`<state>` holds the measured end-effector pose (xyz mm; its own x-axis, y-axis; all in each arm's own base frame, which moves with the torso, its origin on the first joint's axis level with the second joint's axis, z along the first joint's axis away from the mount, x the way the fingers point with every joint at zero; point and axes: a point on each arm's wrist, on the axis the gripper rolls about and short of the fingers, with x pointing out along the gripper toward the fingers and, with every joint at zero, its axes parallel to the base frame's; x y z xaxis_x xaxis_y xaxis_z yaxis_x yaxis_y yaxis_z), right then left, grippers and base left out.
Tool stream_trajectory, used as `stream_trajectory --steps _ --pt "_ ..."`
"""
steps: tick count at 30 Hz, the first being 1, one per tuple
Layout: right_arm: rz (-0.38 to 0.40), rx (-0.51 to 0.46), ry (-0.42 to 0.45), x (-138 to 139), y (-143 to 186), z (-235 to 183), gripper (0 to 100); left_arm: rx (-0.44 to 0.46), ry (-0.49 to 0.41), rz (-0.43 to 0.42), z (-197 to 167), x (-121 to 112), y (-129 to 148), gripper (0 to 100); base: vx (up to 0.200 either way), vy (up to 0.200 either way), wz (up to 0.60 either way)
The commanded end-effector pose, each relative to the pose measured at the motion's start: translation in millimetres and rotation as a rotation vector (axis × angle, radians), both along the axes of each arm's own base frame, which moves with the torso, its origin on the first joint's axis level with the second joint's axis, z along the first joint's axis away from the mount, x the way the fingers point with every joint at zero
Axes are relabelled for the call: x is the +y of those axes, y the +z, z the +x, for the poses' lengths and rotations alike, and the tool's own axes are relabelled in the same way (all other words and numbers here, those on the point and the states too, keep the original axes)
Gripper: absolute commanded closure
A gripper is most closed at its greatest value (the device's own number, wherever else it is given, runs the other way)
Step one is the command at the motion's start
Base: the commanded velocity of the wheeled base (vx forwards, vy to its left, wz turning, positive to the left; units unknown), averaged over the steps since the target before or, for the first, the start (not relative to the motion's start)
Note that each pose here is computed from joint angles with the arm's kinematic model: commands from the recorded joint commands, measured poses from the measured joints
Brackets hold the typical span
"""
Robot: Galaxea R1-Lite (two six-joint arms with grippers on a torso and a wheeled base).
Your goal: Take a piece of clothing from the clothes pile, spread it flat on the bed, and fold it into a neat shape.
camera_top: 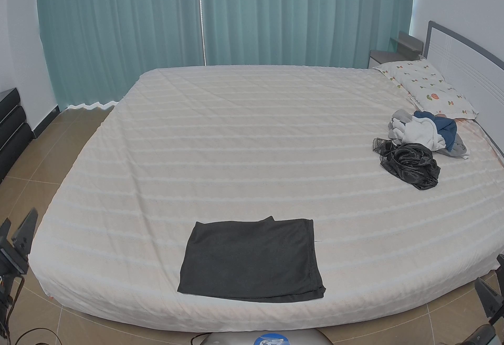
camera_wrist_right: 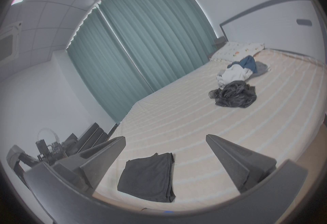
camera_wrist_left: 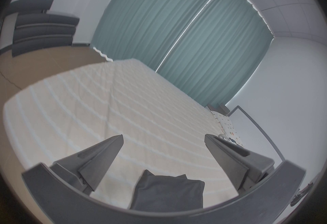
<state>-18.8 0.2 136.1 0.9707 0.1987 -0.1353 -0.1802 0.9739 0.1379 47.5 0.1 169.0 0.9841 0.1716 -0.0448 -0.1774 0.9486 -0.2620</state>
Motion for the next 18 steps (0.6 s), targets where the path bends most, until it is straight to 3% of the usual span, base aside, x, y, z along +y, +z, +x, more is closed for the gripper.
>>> stream_trajectory --steps 1,5,12,18 --pt "-0.071 -0.151 -0.108 0 -4 -25 0 -0.081 0.067 0.066 -41 8 -16 0 0.000 0.000 0.00" --pt "-0.146 -0.185 -0.179 1 -1 -28 0 -0.090 0.105 0.143 -53 10 -22 0 0.000 0.000 0.00" --pt "-0.191 -0.205 -0.128 1 -15 -28 0 -0.069 0.232 0.215 -68 9 -32 0 0.000 0.000 0.00" --pt "-0.212 -0.153 -0.132 1 -31 -21 0 -0.121 0.239 0.271 -82 9 -41 0 0.000 0.000 0.00"
